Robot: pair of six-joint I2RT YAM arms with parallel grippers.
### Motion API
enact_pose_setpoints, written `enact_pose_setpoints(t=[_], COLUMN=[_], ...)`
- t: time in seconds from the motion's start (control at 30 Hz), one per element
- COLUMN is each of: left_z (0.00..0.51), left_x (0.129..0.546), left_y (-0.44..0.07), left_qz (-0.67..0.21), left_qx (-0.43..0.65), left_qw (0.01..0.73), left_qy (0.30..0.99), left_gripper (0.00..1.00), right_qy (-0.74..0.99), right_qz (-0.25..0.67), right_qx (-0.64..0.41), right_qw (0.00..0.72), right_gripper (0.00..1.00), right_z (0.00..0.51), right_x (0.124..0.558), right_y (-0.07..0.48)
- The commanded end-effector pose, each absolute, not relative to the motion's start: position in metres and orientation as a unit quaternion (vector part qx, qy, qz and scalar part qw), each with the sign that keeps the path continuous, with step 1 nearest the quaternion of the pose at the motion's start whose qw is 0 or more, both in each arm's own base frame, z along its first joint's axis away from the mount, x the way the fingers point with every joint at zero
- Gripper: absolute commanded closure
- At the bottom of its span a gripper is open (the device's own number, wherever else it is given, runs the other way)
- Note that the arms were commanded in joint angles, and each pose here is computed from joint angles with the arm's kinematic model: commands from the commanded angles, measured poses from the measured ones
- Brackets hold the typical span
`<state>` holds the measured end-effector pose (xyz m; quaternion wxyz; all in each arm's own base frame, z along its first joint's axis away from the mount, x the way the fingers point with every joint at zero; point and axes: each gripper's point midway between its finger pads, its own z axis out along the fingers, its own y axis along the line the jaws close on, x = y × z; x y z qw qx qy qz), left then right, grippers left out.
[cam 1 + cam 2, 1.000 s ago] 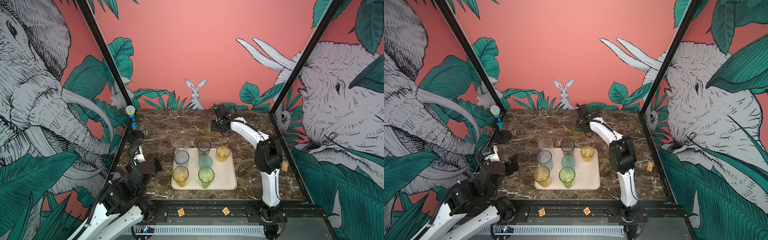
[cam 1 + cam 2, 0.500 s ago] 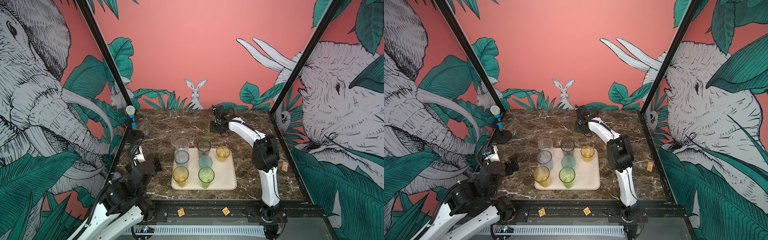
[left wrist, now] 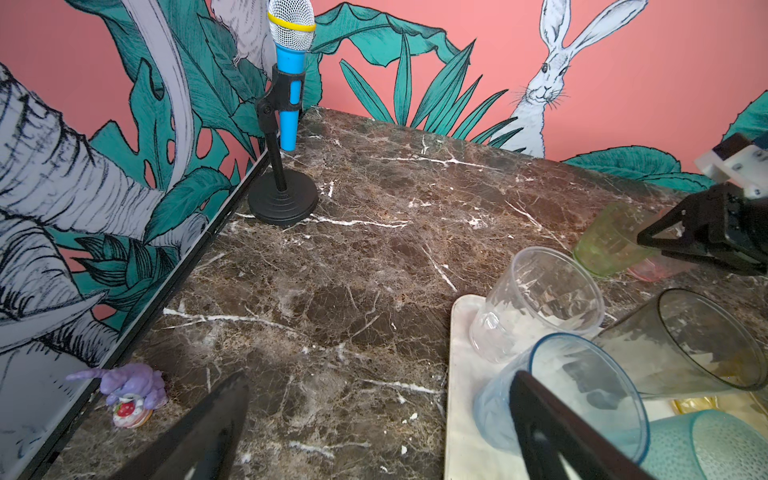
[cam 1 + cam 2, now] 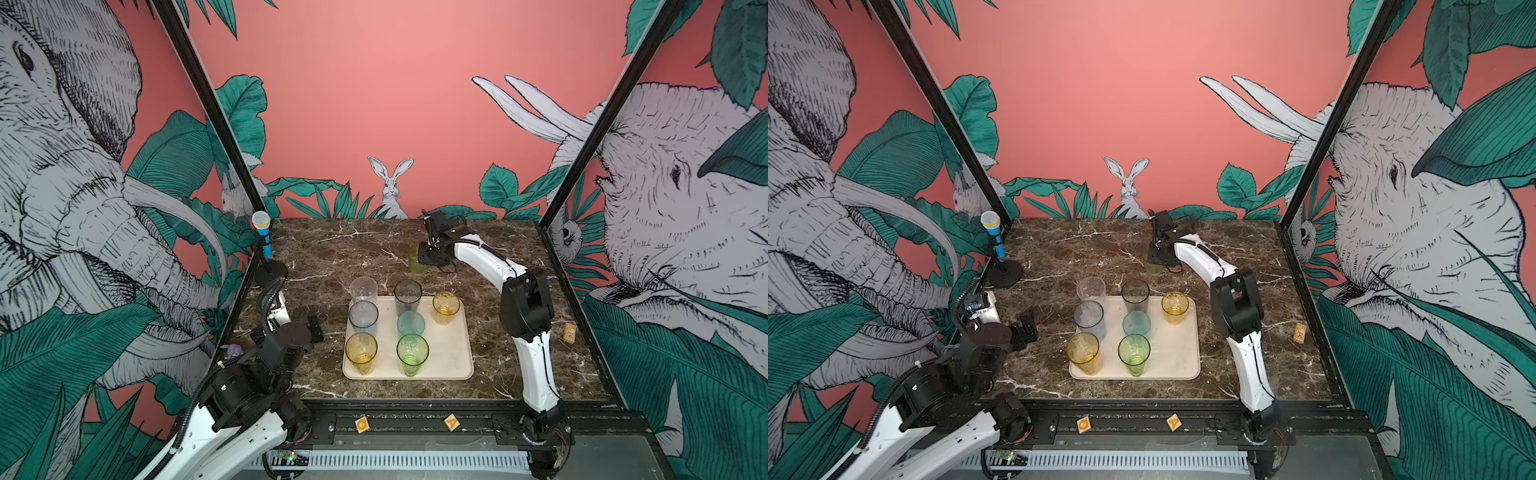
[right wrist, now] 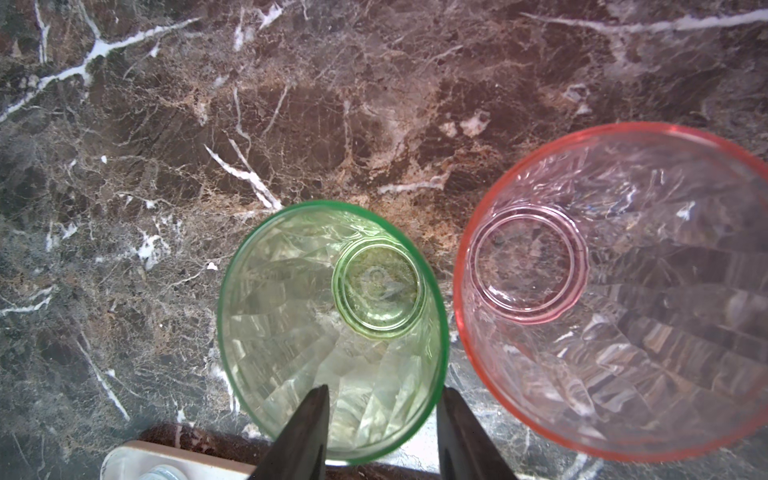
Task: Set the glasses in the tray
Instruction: 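Lower the open right gripper onto the small green cup's rim, then close the right gripper on the small green cup's rim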
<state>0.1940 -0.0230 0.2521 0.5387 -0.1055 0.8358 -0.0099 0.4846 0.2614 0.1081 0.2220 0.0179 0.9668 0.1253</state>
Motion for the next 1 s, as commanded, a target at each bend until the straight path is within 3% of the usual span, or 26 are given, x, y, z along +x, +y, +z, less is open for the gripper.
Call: enact_pose_setpoints(t=[0.0,0.43,0.97], left_z=[0.252,0.25,0.248], left_x=[0.193,0.194,0.194], left_y=[-0.02,-0.022,-0.024], left_qz=[0.002,-0.003,-0.008], left_qx=[-0.105,-0.107,-0.109], left_qw=[0.538,0.535,0.531], left_qy=[0.836,0.838,0.84], left_gripper=[0.02,0.02,0.02], right_qy=[0.968,0.97,0.971], right_qz=[0.118,0.121,0.123], right_qx=[0.026,0.022,0.016], right_qw=[0.221,0.21,0.206], right_gripper=[0.56,0.63,0.84], right_z=[0.105,0.095,0.094], right_x=[0.49,0.493,0.493], right_y=[0.259,0.264,0.266])
